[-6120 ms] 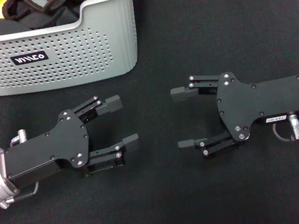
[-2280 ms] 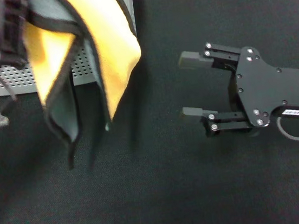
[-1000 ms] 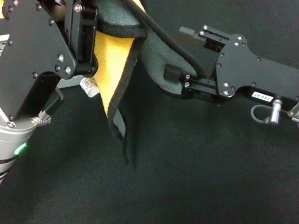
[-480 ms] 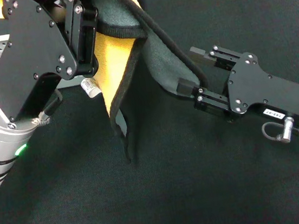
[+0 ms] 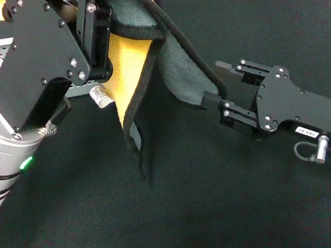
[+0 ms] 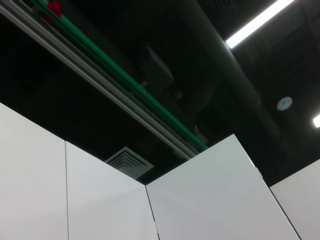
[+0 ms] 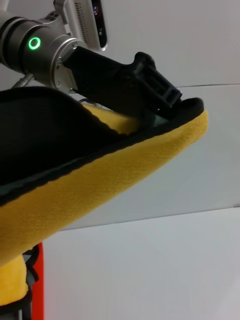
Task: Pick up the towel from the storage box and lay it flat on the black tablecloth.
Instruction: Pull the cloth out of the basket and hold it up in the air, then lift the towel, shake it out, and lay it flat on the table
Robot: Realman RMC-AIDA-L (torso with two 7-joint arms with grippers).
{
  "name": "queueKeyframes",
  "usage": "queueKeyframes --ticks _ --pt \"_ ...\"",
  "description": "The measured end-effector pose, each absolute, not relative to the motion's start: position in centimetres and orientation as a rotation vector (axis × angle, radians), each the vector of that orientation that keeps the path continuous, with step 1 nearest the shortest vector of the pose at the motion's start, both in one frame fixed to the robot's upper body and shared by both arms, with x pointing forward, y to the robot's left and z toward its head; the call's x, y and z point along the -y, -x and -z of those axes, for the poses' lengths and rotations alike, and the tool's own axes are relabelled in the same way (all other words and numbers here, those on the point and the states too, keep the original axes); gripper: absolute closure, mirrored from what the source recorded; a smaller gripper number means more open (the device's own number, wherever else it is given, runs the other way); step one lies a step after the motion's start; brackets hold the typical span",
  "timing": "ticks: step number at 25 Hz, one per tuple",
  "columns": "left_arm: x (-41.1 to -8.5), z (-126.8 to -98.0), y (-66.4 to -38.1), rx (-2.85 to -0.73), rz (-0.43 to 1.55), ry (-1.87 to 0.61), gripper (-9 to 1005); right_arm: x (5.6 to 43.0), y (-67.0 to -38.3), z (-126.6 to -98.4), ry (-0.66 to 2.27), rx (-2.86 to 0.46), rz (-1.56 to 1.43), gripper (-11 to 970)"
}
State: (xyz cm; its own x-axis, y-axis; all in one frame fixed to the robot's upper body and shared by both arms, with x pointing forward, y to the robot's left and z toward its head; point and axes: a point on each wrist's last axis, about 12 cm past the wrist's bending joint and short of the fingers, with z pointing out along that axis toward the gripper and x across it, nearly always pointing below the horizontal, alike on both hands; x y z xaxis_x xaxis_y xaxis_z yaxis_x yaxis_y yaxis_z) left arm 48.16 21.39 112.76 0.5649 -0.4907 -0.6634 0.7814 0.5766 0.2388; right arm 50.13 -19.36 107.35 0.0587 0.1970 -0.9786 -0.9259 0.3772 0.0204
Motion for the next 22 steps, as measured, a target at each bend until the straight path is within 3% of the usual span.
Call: queueKeyframes --ticks 15,20,22 --pt "-21.42 -112.68 -48.18 -0.585 0.793 -0.556 990 19.47 -50.21 -107.13 0.789 -1.218 -0.991 535" --pt "-21.41 -112.61 -48.09 -0.587 0.796 -0.557 989 19.39 -50.25 -107.17 0.801 -1.21 -0.986 730" --pt "-21.38 -112.58 -48.06 -0.588 0.798 -0.558 989 19.37 -50.22 -107.21 0.807 -1.203 -0.982 872"
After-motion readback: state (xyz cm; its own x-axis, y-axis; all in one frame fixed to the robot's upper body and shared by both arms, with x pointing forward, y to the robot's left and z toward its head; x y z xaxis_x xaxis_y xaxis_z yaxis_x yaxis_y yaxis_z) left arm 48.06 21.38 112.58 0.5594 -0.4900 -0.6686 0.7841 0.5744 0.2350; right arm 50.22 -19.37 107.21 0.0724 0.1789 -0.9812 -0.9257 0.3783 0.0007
